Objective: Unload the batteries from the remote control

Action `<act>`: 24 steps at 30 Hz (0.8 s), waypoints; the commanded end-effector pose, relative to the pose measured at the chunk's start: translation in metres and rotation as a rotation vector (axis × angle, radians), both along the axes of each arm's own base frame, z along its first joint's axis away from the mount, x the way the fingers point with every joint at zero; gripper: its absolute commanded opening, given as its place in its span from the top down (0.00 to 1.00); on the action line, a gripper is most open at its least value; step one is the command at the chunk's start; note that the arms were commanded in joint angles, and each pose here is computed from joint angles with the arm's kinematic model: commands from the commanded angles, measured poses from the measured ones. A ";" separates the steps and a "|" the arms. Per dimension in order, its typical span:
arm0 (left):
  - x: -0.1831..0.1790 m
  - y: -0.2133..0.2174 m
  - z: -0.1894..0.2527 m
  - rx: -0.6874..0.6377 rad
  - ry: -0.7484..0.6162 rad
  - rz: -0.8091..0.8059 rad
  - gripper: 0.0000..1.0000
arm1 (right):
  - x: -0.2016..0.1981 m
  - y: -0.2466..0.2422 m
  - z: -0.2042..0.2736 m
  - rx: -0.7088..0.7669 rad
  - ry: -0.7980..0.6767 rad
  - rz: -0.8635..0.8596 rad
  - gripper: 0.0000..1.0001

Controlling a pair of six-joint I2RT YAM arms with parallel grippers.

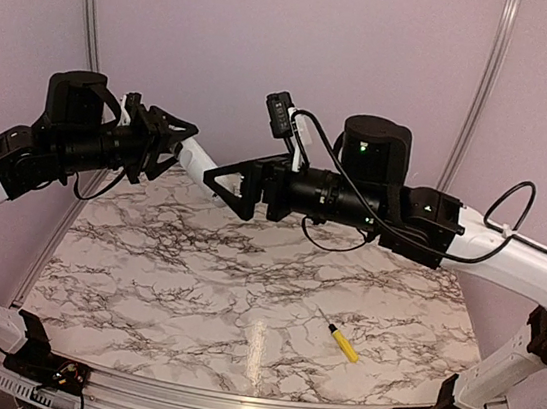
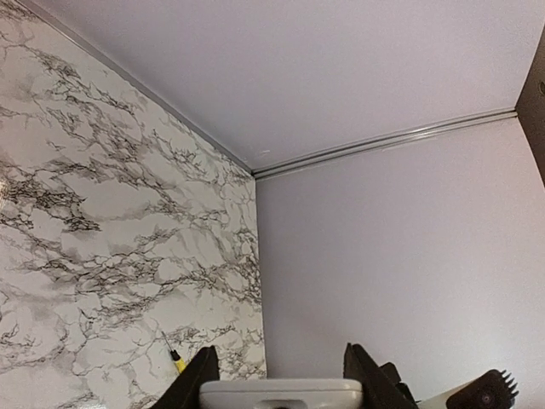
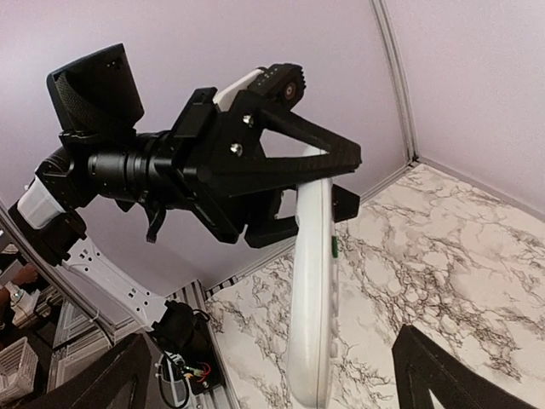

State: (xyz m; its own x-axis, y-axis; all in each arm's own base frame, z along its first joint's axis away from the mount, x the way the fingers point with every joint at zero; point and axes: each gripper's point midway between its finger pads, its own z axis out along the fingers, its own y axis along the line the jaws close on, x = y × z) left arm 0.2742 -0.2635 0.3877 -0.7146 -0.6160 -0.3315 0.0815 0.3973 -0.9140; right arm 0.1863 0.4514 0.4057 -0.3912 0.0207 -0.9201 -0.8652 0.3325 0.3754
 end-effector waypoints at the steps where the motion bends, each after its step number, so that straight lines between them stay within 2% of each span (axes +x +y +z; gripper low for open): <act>1: 0.007 0.010 0.030 -0.168 -0.007 0.089 1.00 | 0.009 0.007 -0.006 0.012 -0.023 -0.045 0.06; 4: 0.007 0.010 0.033 -0.224 0.005 0.096 1.00 | 0.012 0.013 -0.009 0.019 -0.022 -0.042 0.12; 15: 0.006 0.014 0.040 -0.285 0.014 0.113 1.00 | 0.024 0.027 0.003 0.055 -0.078 -0.075 0.39; 19: 0.007 0.013 0.040 -0.306 0.022 0.114 1.00 | 0.027 0.028 0.007 0.070 -0.102 -0.083 0.43; 24: 0.007 0.013 0.043 -0.319 0.020 0.114 1.00 | 0.027 0.027 0.017 0.093 -0.151 -0.091 0.43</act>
